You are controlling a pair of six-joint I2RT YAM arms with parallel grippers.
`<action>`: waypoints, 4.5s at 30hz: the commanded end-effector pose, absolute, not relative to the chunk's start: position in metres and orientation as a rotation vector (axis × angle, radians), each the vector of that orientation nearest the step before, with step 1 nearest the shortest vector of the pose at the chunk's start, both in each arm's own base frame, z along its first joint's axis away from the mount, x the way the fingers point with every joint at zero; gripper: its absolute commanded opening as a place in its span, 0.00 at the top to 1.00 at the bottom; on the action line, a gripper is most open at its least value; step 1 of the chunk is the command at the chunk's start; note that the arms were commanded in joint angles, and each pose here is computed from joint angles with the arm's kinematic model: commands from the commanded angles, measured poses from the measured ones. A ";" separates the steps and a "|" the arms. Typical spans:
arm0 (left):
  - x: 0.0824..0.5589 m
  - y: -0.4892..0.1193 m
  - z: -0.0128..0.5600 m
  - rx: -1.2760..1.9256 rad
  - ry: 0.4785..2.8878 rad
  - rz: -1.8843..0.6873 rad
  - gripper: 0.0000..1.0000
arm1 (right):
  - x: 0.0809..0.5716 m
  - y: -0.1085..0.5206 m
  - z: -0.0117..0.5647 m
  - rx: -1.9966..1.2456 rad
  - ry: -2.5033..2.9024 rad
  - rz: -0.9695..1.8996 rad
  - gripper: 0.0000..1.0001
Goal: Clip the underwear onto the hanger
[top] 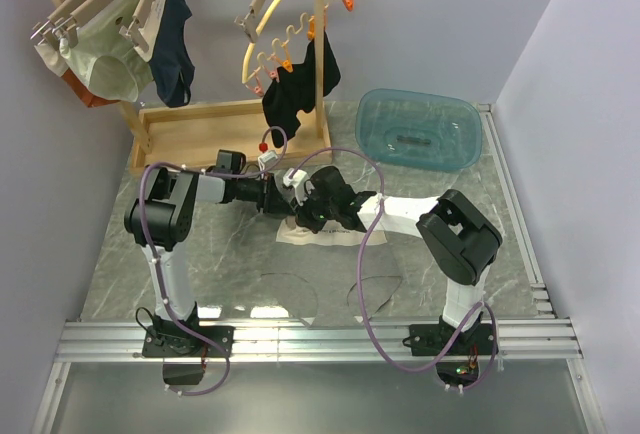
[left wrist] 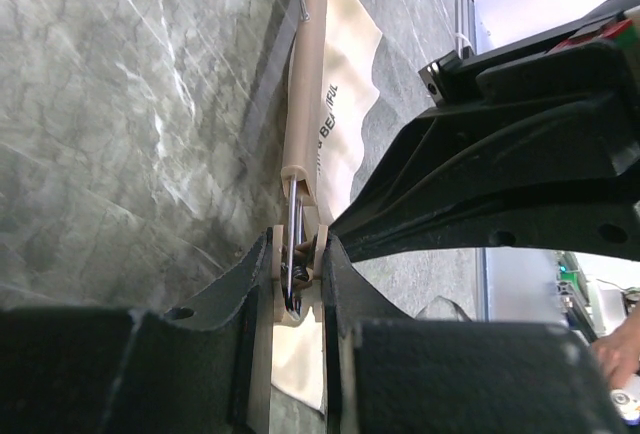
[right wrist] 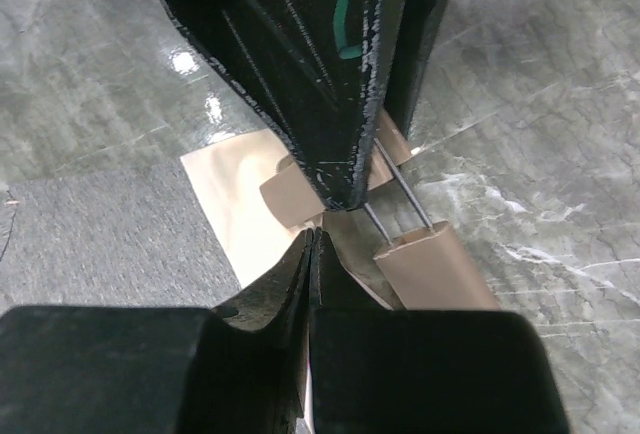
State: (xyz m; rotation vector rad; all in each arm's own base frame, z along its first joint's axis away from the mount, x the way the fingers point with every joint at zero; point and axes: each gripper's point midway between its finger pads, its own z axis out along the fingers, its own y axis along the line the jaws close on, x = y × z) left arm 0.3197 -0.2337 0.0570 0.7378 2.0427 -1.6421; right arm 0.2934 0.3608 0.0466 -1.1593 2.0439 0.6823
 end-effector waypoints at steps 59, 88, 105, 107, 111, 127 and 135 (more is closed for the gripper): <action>0.325 -0.240 0.058 0.854 2.034 -1.561 0.99 | 0.308 0.359 0.081 -1.112 1.938 0.678 1.00; 0.327 -0.241 0.054 0.828 2.073 -1.582 0.76 | 0.312 0.351 0.083 -1.084 1.945 0.674 1.00; 0.352 -0.235 0.067 0.782 2.094 -1.421 0.34 | 0.311 0.358 0.080 -1.108 1.969 0.712 1.00; 0.359 -0.232 0.072 0.776 2.092 -1.368 0.33 | 0.308 0.358 0.075 -1.120 1.994 0.715 1.00; 0.367 -0.226 0.090 0.785 2.061 -1.247 0.28 | 0.309 0.362 0.082 -1.115 1.984 0.711 0.92; 0.353 -0.217 0.145 0.923 1.941 -0.884 0.26 | 0.320 0.281 0.164 -0.830 2.072 0.762 0.56; 0.326 -0.286 0.144 1.283 1.817 -0.659 0.28 | 0.338 0.136 0.148 -0.414 2.325 0.683 0.59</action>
